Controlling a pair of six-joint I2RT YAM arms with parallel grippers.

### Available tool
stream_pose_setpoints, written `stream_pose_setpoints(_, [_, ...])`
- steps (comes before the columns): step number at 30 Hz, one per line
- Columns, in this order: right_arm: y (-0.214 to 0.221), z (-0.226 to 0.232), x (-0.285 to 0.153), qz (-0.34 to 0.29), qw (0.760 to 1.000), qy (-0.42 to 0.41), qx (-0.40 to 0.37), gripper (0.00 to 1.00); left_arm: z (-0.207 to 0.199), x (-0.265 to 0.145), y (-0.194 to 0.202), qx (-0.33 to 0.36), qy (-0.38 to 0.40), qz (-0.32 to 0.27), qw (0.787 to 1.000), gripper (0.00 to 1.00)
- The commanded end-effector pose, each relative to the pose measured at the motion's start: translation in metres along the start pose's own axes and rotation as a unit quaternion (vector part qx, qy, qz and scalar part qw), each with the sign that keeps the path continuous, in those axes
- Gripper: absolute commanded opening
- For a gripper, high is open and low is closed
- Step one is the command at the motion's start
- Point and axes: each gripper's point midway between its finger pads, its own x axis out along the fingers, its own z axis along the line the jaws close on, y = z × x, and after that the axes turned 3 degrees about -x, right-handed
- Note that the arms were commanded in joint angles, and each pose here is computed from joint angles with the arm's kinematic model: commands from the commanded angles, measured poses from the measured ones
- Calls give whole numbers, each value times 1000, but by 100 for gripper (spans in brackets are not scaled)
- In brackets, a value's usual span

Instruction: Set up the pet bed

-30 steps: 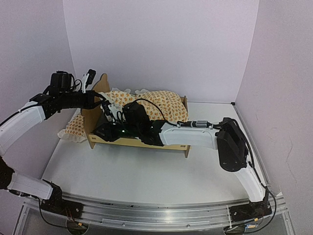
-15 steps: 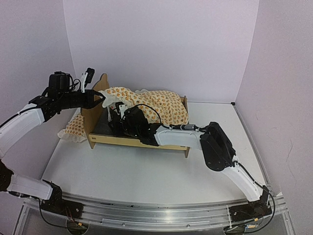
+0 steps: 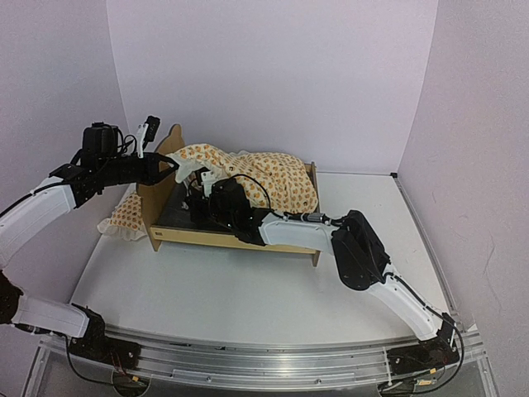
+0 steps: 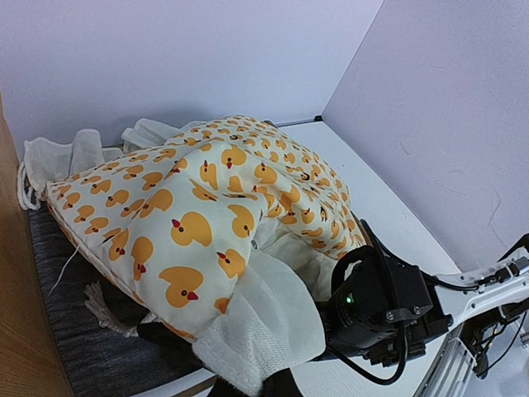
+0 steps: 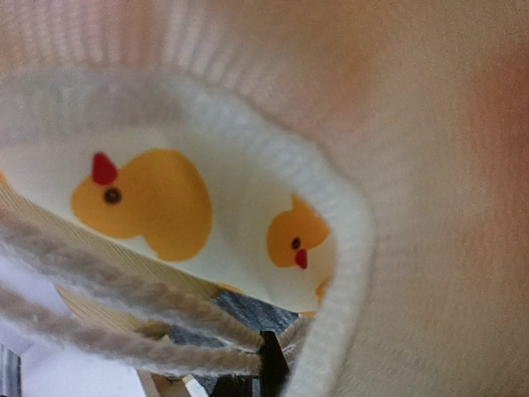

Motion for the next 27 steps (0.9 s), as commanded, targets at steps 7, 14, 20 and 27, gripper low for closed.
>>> stream_pose_setpoints(7, [-55, 65, -35, -11, 990, -134, 38, 0, 9, -3, -2, 31, -32, -5, 999, 18])
stream_pose_setpoints(14, [-66, 84, -69, 31, 976, -181, 116, 0, -8, -19, 19, 72, 28, 51, 996, 94])
stream_pose_setpoints(20, [-72, 70, -67, 41, 967, -184, 171, 0, -24, -58, 28, 135, 89, 76, 984, 100])
stream_pose_setpoints(27, [-64, 58, -70, 55, 966, -166, 191, 0, -18, -72, 28, 187, 88, 90, 974, 96])
